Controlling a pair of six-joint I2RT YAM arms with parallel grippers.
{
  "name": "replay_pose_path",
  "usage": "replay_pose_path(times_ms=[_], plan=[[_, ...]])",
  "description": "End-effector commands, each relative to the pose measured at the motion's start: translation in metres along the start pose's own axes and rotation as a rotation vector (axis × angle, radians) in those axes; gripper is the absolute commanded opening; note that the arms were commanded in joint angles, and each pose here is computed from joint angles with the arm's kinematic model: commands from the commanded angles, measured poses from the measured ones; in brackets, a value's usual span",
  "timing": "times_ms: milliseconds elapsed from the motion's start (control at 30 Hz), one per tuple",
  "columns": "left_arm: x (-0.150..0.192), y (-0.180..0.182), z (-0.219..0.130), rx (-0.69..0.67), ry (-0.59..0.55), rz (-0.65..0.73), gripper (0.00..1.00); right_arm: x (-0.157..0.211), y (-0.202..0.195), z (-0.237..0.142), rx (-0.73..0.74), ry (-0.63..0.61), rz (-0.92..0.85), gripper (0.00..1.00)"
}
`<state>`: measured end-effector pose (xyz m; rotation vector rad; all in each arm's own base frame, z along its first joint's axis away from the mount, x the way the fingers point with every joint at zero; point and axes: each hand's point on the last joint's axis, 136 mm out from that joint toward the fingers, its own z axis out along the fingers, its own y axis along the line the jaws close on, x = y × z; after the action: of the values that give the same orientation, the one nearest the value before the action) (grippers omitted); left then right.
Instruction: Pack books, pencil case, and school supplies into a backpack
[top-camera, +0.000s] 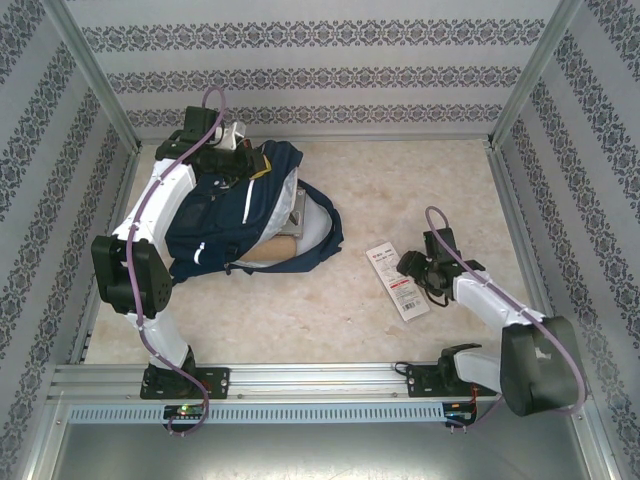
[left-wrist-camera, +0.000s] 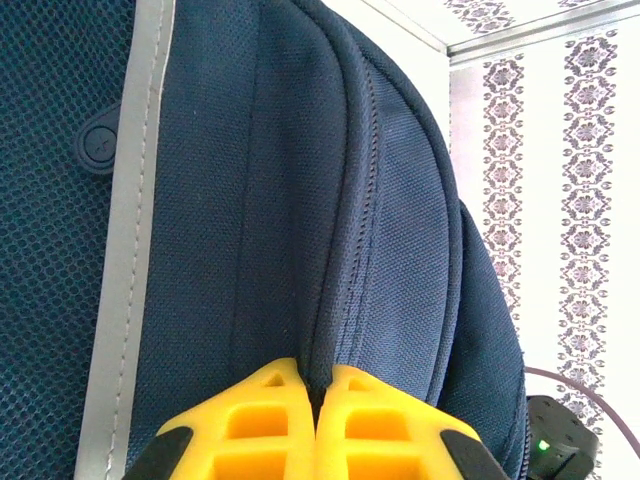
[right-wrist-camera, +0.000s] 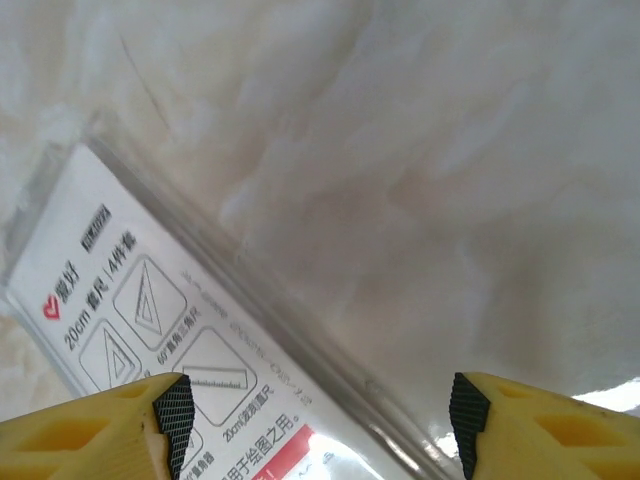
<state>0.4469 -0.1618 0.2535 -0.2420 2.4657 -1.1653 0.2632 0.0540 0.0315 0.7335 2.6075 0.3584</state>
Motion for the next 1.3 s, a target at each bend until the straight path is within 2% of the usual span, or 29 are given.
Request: replay_pose_path(times_ms=[0,100,200,267,300,367,500,633,800,1067,1267], plan=[[0.011,-0.013,-0.001,0.037,0.024,0.046,0.0,0.017,0.007,0.009,-0.037,0.106,0.014,0.7],[0.021,0.007,0.01,-0.032,0.044,0.039,0.0,0.024,0.016,0.008,-0.043,0.136,-0.017,0.66],[0.031,0.014,0.016,-0.062,0.067,0.04,0.18,0.033,0.038,0.006,-0.117,0.159,-0.028,0.61],[0.035,0.014,0.015,-0.084,0.064,0.055,0.2,0.04,0.052,0.005,-0.149,0.179,-0.04,0.61],[0.036,0.013,0.014,-0.095,0.061,0.062,0.25,0.044,0.057,0.005,-0.16,0.191,-0.043,0.62],[0.037,0.011,0.009,-0.12,0.045,0.077,0.39,0.052,0.071,0.006,-0.181,0.216,-0.057,0.61],[0.043,0.003,0.002,-0.151,0.018,0.106,0.41,0.061,0.09,0.002,-0.201,0.233,-0.084,0.59],[0.064,-0.011,0.008,-0.109,0.034,0.105,0.39,0.063,0.098,-0.005,-0.209,0.226,-0.087,0.57],[0.119,-0.019,0.036,-0.107,0.104,0.095,0.34,0.058,0.093,-0.009,-0.173,0.214,-0.145,0.61],[0.196,-0.008,0.085,-0.183,0.132,0.013,0.07,0.052,0.081,0.002,-0.206,0.288,-0.157,0.6],[0.243,-0.004,0.126,-0.168,0.177,-0.046,0.0,0.059,0.079,0.003,-0.229,0.33,-0.181,0.59]])
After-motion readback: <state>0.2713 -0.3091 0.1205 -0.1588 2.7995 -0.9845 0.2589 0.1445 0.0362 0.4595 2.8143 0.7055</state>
